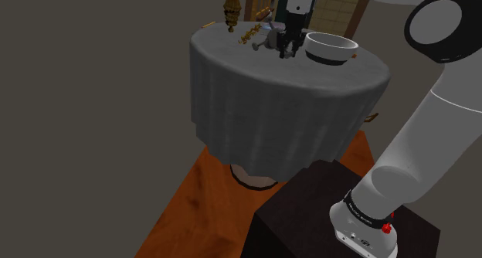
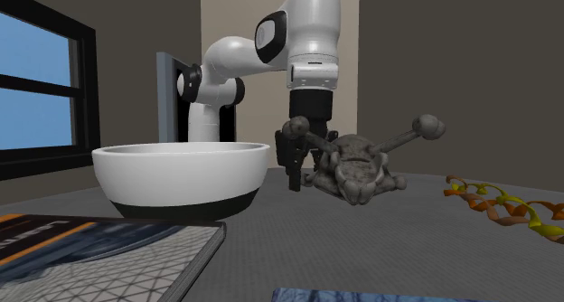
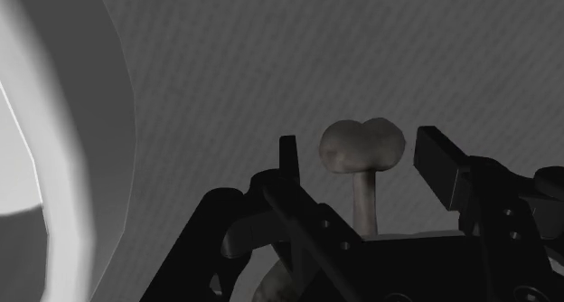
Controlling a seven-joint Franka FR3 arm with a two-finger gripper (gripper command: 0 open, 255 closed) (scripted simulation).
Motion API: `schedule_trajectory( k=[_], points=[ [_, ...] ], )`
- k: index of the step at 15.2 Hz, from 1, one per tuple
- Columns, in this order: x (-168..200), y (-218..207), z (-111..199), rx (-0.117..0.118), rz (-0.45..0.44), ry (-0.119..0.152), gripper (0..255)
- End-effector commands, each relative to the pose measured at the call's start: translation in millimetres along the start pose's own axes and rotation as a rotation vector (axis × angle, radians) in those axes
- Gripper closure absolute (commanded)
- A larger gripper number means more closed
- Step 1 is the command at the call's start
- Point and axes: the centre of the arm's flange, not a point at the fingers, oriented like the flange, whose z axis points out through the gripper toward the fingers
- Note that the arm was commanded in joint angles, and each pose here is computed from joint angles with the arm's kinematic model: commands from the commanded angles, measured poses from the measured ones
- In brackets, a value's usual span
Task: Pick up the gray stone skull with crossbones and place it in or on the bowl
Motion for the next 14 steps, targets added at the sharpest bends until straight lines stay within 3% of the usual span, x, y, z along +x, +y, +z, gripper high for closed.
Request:
schedule_trajectory(
  k=[1, 9, 14],
  points=[
    [0, 0, 0, 0.0, 0.0, 0.0, 255],
    [0, 0, 0, 0.0, 0.0, 0.0, 255],
    [-1, 0, -26, 0.0, 0.0, 0.0, 255]
  ],
)
